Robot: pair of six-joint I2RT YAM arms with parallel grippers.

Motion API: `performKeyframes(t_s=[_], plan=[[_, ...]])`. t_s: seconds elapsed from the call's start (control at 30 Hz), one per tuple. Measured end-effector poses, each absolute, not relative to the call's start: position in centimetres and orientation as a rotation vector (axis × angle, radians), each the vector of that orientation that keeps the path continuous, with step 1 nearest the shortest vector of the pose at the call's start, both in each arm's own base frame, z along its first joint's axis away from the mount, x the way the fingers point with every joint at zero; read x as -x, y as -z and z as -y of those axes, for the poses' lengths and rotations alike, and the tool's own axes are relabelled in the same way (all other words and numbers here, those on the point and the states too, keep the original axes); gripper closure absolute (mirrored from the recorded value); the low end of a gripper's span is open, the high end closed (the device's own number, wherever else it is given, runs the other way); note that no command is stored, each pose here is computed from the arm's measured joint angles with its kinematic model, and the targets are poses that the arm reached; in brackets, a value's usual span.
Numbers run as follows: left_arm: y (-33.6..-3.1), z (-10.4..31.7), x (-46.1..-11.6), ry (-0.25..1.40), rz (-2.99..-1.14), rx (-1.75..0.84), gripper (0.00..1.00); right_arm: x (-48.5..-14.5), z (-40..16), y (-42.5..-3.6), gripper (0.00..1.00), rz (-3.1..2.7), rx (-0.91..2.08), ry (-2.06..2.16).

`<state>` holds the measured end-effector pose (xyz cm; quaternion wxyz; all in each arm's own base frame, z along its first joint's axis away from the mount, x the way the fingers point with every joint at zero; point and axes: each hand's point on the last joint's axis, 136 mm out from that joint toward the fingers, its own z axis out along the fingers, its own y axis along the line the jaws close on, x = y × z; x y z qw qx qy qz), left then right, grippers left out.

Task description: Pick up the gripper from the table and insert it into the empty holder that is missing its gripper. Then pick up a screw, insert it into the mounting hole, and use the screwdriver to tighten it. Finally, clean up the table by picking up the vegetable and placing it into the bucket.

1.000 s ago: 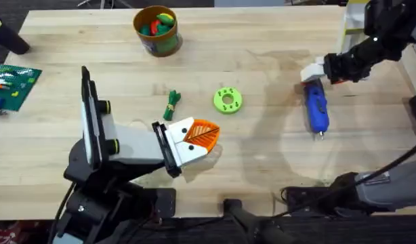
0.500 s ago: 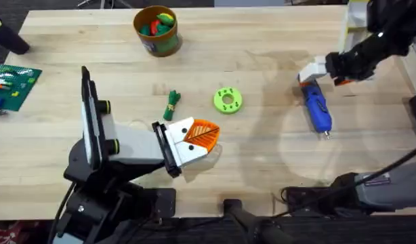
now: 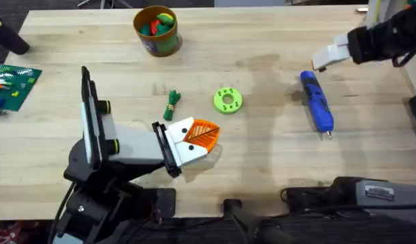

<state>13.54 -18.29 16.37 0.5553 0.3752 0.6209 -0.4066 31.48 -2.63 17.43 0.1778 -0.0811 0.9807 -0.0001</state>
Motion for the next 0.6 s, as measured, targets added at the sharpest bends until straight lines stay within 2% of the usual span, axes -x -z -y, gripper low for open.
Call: performKeyframes(t_s=[0.2,0.6], plan=[[-16.4,18.3,-13.5,0.960,-1.466,-0.886,0.988,-31.3,2.6,-16.8,0.007,-2.784,0.246,0.000],[-16.4,18.3,-13.5,0.960,-1.466,-0.886,0.988,-31.6,3.3,-11.0,0.005,-2.860,0.248,0.040]])
